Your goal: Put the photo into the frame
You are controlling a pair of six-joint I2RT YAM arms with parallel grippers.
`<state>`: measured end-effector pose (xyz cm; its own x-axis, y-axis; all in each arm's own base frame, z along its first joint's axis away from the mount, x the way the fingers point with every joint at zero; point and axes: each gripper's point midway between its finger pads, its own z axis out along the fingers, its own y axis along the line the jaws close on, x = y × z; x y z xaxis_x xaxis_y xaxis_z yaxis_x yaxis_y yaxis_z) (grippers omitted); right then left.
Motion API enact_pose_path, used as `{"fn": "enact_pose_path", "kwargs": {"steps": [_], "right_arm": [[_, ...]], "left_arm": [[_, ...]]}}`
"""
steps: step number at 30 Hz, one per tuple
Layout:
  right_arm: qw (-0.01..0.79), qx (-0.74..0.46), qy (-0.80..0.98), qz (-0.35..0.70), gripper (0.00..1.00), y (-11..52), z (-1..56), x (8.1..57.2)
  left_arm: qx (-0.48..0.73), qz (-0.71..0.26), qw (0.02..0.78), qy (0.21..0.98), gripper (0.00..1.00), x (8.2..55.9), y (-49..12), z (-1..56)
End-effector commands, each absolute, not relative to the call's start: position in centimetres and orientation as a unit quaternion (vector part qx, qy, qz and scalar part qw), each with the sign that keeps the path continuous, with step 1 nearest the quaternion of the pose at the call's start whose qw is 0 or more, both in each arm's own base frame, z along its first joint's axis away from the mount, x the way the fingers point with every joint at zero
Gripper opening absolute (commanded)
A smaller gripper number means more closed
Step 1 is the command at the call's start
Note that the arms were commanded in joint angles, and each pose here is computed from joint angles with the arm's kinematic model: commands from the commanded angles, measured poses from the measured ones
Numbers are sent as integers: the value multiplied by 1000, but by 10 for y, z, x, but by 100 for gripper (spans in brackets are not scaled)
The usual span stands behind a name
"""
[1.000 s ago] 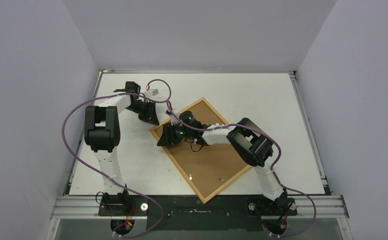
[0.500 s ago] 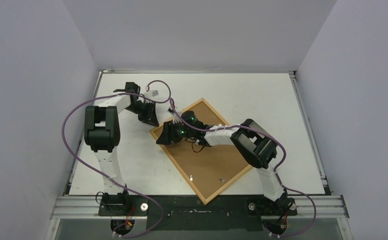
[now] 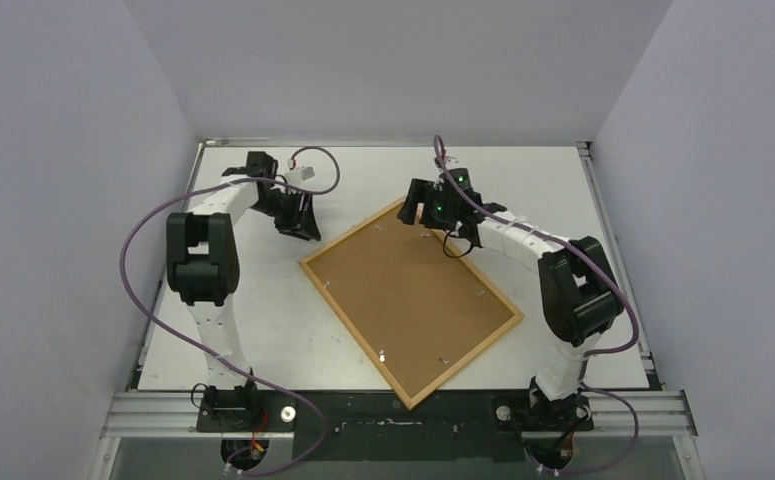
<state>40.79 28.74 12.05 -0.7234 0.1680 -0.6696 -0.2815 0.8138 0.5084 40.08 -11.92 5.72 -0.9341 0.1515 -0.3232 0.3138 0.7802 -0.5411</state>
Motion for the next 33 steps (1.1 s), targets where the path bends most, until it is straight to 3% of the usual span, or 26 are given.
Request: {"fn": "enact_pose_path", "kwargs": {"steps": [1, 10, 20, 33], "right_arm": [[347, -6, 922, 172, 78, 228, 94, 419], [331, 9, 939, 94, 74, 168, 88, 406], [322, 47, 940, 102, 78, 139, 99, 361], [340, 49, 931, 125, 80, 141, 117, 363]], "left_arm": [[152, -327, 165, 918, 38, 418, -141, 80], [189, -296, 164, 922, 37, 440, -156, 56], [253, -258, 161, 918, 36, 454, -186, 43], [310, -246, 134, 909, 34, 452, -199, 28]]}}
